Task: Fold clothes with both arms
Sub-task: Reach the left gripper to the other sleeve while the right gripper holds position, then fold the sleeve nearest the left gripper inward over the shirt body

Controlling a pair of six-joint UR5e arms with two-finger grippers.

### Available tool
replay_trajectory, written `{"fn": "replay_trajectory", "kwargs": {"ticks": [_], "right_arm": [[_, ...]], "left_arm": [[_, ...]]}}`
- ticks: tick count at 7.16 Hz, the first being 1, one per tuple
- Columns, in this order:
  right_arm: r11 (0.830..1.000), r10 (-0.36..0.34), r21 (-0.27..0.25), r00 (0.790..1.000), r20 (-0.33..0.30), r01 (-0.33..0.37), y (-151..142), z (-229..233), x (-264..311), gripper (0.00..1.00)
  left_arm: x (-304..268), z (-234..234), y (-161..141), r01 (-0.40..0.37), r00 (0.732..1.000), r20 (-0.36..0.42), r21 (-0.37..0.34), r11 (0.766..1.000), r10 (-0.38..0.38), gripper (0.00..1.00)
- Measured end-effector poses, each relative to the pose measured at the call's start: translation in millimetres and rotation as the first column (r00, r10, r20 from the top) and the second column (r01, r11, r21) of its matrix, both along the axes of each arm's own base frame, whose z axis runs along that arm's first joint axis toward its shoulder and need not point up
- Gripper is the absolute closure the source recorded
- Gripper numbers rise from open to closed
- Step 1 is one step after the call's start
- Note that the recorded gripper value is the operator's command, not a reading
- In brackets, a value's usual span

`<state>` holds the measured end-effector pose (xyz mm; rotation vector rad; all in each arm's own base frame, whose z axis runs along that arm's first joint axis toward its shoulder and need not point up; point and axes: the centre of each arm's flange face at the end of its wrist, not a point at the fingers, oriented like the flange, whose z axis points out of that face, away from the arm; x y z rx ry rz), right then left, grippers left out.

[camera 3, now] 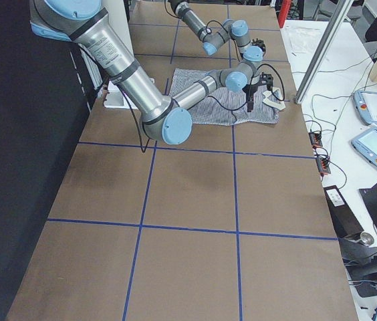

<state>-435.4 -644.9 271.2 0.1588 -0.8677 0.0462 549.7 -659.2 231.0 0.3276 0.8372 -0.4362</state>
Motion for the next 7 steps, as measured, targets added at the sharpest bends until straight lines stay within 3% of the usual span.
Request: {"fn": "replay_trajectory", "kwargs": {"ticks": [1,2,4,7], "right_arm": [[1.0,-0.001,0.004,1.0,0.004,0.001,0.5,2.9,0.5,0.0],[1.0,0.0,0.005,1.0,0.004,0.0,0.6,4.4,1.0,0.0],[1.0,0.001,0.006,1.0,0.004,-0.001,0.4,4.8,1.4,0.0],[1.0,0.001,0.007,1.0,0.006,-0.001,0.5,2.8,0.6,0.0]], "left_arm": [[18.8,-5.4,8.3,0.018,1.0,-0.012,-0.021,1.0,-0.018,1.0],[32.6,-5.7,15.9,0.034,0.999,-0.035,-0.042,0.999,-0.035,0.01],[39.8,1.7,16.5,0.055,0.996,-0.073,-0.034,0.998,-0.057,0.0],[-6.5,14.9,-20.7,0.058,0.998,-0.015,0.048,0.997,-0.058,0.0]]}}
